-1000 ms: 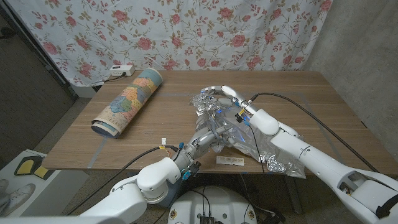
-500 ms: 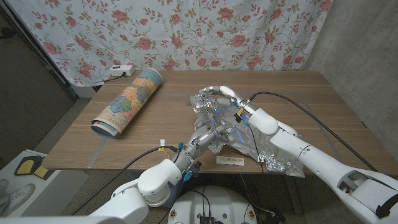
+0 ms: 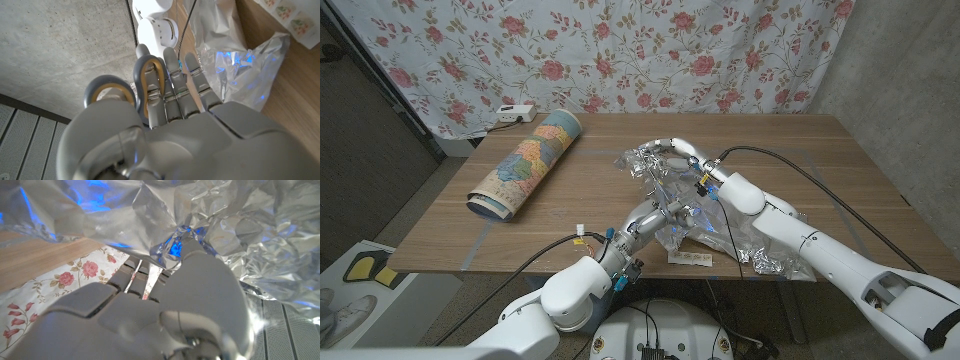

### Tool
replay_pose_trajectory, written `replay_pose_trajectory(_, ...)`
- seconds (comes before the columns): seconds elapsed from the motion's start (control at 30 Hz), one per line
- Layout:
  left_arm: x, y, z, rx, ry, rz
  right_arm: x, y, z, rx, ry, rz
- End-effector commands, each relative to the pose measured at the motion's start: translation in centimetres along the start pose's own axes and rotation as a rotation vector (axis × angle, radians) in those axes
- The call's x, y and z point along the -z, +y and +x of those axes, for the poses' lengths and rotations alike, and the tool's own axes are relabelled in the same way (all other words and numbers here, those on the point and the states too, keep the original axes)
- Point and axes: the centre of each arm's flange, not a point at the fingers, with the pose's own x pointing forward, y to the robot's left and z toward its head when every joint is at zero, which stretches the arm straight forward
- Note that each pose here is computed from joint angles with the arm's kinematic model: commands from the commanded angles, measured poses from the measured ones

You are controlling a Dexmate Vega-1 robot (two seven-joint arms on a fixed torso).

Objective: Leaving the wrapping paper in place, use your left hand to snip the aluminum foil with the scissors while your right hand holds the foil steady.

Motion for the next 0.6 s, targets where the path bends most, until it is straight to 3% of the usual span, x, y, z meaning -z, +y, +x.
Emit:
replay_pose_trajectory(0.03, -0.3, 0.7, -1.2, -0.142, -0.084, 0.034, 0.0, 0.3, 0.8, -0.017, 0.013, -0.015)
replay_pose_trajectory(0.23, 0.1, 1.0, -1.9, -0.245, -0.128, 0.002, 0.3, 0.4, 1.2, -0.025, 0.035, -0.031)
replay_pose_trajectory(0.6, -0.2, 1.4, -2.0, -0.211, -0.140, -0.003, 1.2, -0.7, 2.2, -0.017, 0.063, -0.085)
